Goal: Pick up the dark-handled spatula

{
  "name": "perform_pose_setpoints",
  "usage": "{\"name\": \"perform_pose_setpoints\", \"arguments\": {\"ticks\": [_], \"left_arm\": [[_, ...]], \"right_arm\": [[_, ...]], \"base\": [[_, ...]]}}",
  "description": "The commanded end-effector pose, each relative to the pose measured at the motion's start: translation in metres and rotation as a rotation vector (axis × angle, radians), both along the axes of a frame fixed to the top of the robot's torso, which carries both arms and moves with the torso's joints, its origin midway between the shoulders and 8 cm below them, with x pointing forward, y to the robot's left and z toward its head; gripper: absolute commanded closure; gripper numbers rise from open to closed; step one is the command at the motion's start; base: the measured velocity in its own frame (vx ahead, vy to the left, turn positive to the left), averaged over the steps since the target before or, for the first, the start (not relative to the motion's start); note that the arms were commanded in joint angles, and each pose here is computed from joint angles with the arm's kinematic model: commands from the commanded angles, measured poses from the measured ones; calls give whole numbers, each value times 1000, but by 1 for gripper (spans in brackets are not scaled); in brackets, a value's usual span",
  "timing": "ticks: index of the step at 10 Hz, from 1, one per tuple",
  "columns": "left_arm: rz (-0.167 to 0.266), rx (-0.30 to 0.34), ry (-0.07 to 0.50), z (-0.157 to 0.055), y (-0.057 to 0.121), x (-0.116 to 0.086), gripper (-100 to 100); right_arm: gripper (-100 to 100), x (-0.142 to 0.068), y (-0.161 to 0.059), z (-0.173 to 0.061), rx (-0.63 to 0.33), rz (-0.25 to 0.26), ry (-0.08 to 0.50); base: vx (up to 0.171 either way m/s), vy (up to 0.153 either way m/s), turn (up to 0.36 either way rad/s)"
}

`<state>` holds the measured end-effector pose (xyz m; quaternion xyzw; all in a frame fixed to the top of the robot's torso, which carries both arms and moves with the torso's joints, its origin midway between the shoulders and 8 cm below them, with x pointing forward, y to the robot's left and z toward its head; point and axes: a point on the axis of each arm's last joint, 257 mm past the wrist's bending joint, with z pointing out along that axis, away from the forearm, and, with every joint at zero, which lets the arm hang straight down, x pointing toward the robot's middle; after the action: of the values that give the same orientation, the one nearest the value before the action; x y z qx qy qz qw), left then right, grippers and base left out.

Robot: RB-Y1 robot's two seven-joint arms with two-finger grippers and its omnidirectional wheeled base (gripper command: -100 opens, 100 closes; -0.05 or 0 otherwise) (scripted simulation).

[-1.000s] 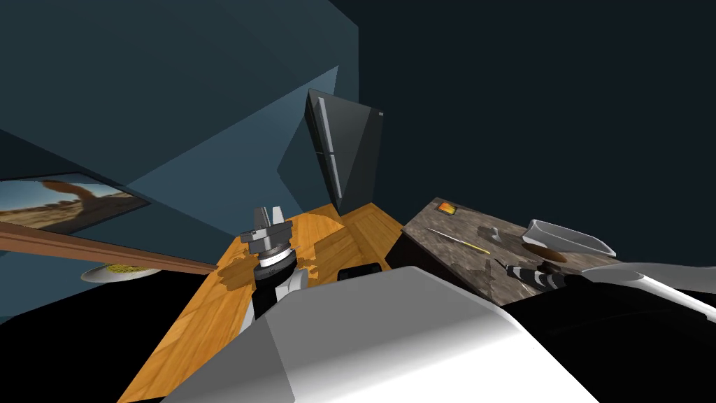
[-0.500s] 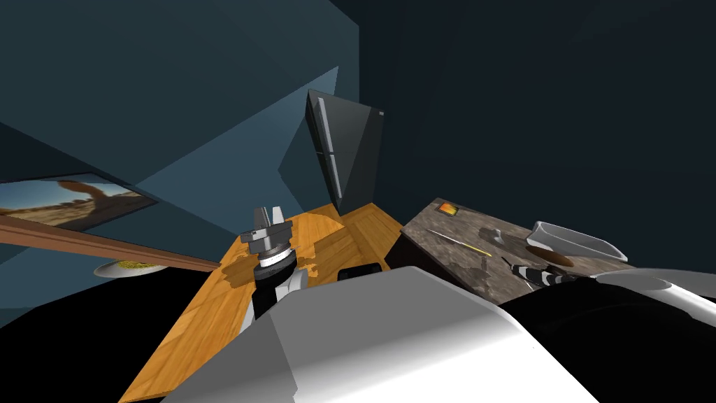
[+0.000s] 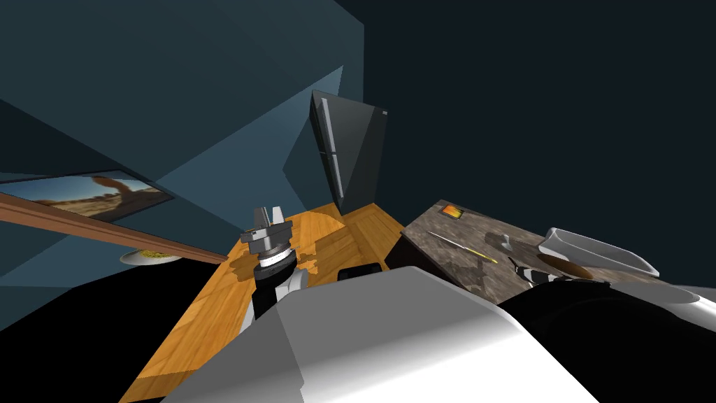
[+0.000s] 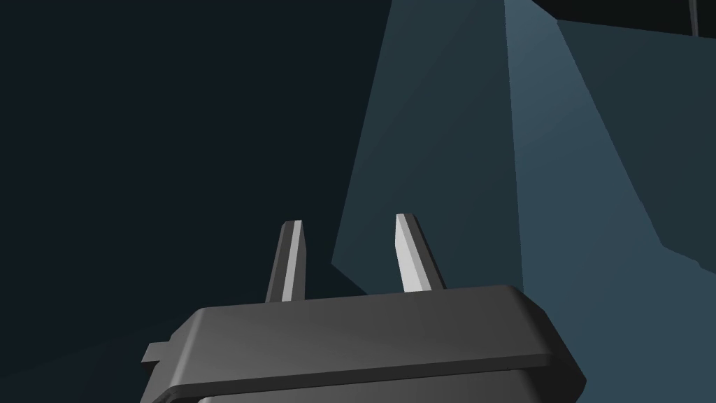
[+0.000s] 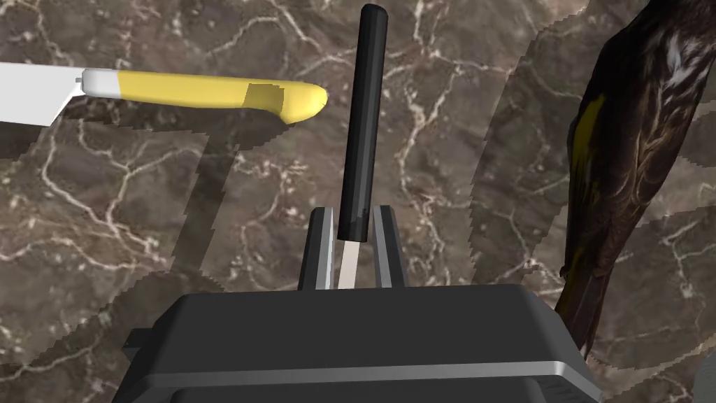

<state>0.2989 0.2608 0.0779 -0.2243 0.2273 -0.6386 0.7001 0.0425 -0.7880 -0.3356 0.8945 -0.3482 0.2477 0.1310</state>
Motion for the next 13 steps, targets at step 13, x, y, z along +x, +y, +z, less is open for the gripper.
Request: {"name": "perform_pose_setpoints", "arguments": {"ticks": [13], "left_arm": [[0, 0, 0, 0, 0, 0, 0]], "right_arm": [[100, -1, 35, 6, -52, 110, -81]], "base": [[-4, -32, 62]]}}
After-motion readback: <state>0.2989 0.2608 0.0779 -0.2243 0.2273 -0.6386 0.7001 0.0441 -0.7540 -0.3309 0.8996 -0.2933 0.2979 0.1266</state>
